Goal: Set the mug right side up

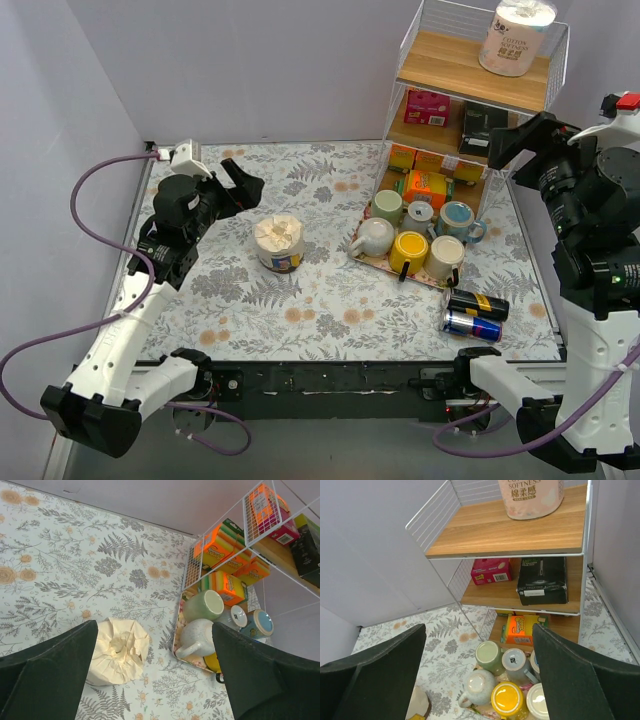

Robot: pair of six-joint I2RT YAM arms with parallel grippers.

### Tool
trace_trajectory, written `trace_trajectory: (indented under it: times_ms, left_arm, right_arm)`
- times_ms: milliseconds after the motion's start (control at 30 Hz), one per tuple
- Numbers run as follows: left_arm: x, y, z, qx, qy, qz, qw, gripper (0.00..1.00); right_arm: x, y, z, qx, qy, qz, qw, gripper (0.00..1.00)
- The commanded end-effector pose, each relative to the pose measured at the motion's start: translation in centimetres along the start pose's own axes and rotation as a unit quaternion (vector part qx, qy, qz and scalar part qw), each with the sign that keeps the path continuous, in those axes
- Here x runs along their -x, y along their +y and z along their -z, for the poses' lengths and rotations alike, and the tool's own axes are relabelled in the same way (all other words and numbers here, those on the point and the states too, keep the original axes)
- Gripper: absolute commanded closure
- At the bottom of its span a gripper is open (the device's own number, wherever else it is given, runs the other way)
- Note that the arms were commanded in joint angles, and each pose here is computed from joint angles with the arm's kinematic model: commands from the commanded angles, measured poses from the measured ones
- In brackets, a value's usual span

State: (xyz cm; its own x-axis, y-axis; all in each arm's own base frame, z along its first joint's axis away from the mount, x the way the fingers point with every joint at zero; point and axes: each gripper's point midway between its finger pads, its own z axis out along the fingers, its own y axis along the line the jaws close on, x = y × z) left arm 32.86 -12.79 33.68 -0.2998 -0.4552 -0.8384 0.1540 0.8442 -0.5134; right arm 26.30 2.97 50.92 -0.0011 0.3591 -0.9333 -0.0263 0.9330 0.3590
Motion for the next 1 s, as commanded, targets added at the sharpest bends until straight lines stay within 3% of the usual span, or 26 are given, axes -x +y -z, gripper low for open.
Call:
trace_trajectory:
  times_ms: [0,167,300,400,433,567,800,967]
  left_arm:
    - [-0.5,-0.8,0.7,-0.025,0.001,-0.012,1.0,0.02]
    - [-6.1,1.0,0.5,-0.032,0.054,-0.006,0.998,0.02]
    - [-10.9,1.9,0.6,-0.052,0.124,-0.004,0.991,0.02]
    - [-14.4,1.7,1.2,-0.073,0.209,0.001,0.975,0.02]
    - [-15.6,0.8,1.9,-0.104,0.244,0.003,0.964,0.02]
    - [-19.6,1.3,3.9,-0.098,0.336,0.057,0.935,0.02]
    - [-21.5,2.0,5.1,-0.074,0.348,0.095,0.93,0.02]
    - [-24.0,4.3,3.6,0.008,0.361,0.126,0.924,0.02]
  right_arm:
    - [0.3,-0.6,1.0,-0.011,-0.011,0.003,1.0,0.04]
    - [-3.5,-1.1,-0.3,-0.028,0.086,0.002,0.996,0.02]
    - [-3.9,0.2,-0.2,0.023,0.078,0.016,0.997,0.01]
    - [-2.8,1.3,0.6,0.06,0.048,0.031,0.997,0.02]
    - [-2.9,1.3,0.7,0.059,0.051,0.031,0.997,0.01]
    - [-4.9,2.3,0.4,0.094,0.097,0.034,0.99,0.02]
    - [-8.6,4.7,0.1,0.179,0.146,0.001,0.973,0.03]
    - [-11.8,5.2,0.0,0.21,0.172,-0.027,0.962,0.05]
